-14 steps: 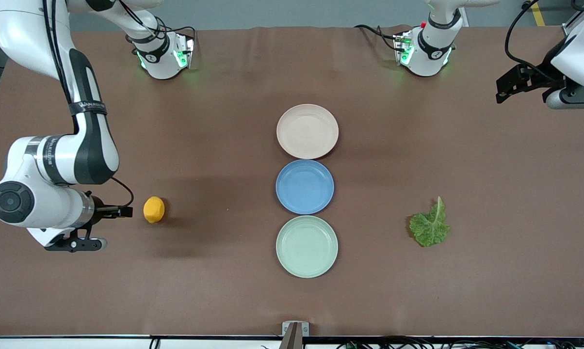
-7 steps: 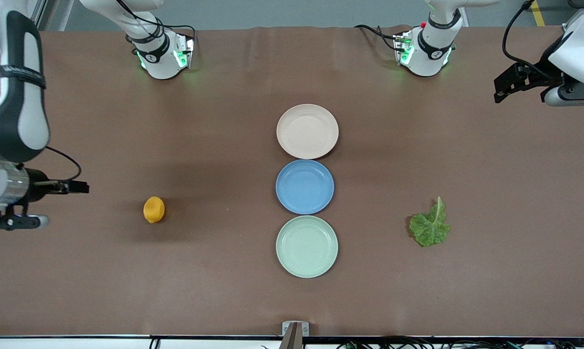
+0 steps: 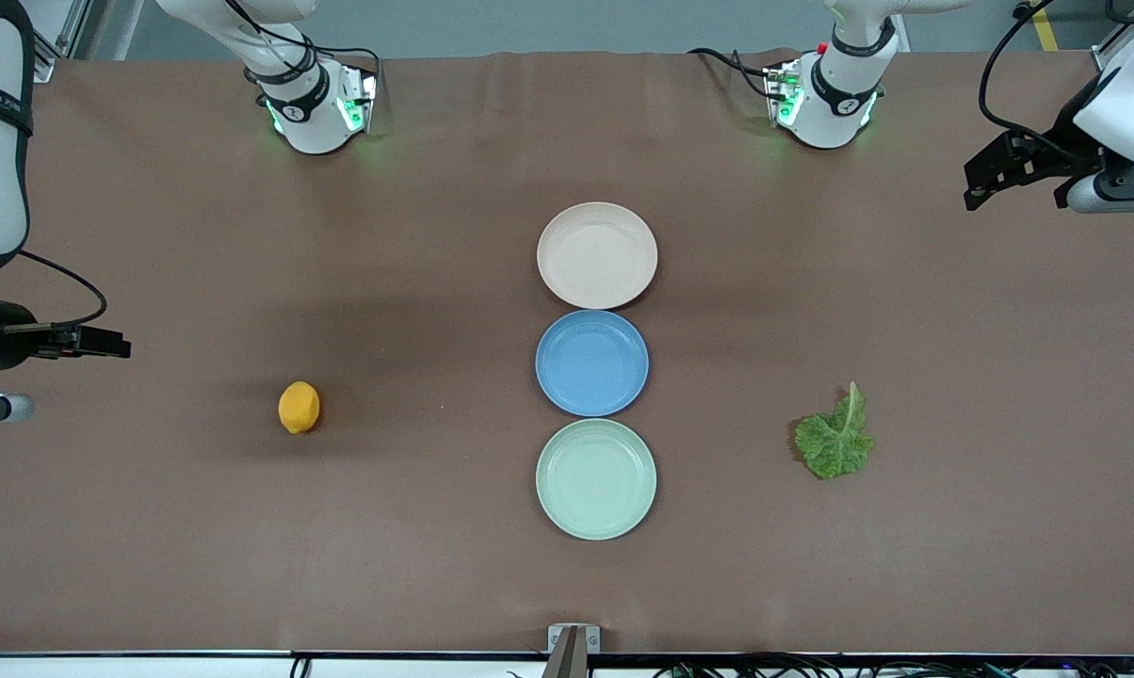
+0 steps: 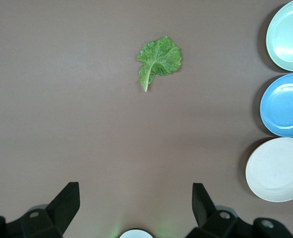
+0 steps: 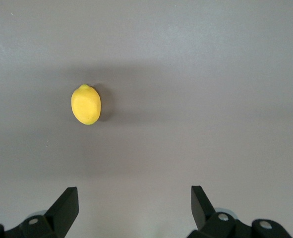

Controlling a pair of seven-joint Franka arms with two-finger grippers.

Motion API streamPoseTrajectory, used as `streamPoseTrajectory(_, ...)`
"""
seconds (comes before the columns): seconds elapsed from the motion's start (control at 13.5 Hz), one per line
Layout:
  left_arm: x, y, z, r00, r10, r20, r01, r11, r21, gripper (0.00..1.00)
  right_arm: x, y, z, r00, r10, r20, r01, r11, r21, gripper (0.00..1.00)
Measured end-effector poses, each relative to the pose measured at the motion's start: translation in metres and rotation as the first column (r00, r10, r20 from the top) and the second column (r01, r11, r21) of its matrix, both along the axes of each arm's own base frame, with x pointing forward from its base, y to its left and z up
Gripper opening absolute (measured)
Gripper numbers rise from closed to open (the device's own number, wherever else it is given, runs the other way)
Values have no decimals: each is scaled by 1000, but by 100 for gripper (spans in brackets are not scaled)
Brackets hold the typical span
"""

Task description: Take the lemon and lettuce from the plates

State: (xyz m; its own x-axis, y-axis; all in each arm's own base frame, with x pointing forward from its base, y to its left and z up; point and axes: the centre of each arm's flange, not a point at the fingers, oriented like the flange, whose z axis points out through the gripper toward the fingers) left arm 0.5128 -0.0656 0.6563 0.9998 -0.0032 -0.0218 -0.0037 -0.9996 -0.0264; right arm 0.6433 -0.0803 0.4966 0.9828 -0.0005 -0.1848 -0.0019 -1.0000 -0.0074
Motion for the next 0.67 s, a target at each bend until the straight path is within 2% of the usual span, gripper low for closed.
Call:
streamPoseTrajectory(0.3, 1, 0, -5, 1000, 1, -10, -1, 1000, 1, 100, -5, 10, 7, 1000, 10, -21, -10, 1000, 23, 100)
streamPoseTrajectory(0.44, 2, 0, -7, 1000, 1, -8, -1, 1000, 1, 100, -14, 17, 21, 1000, 20, -6, -20, 999, 27, 100)
streamPoseTrajectory(0.67, 5, 0, -10, 1000, -1, -3, 1, 1000, -1, 100, -39, 16, 39, 999, 17, 39, -19, 999, 33, 100)
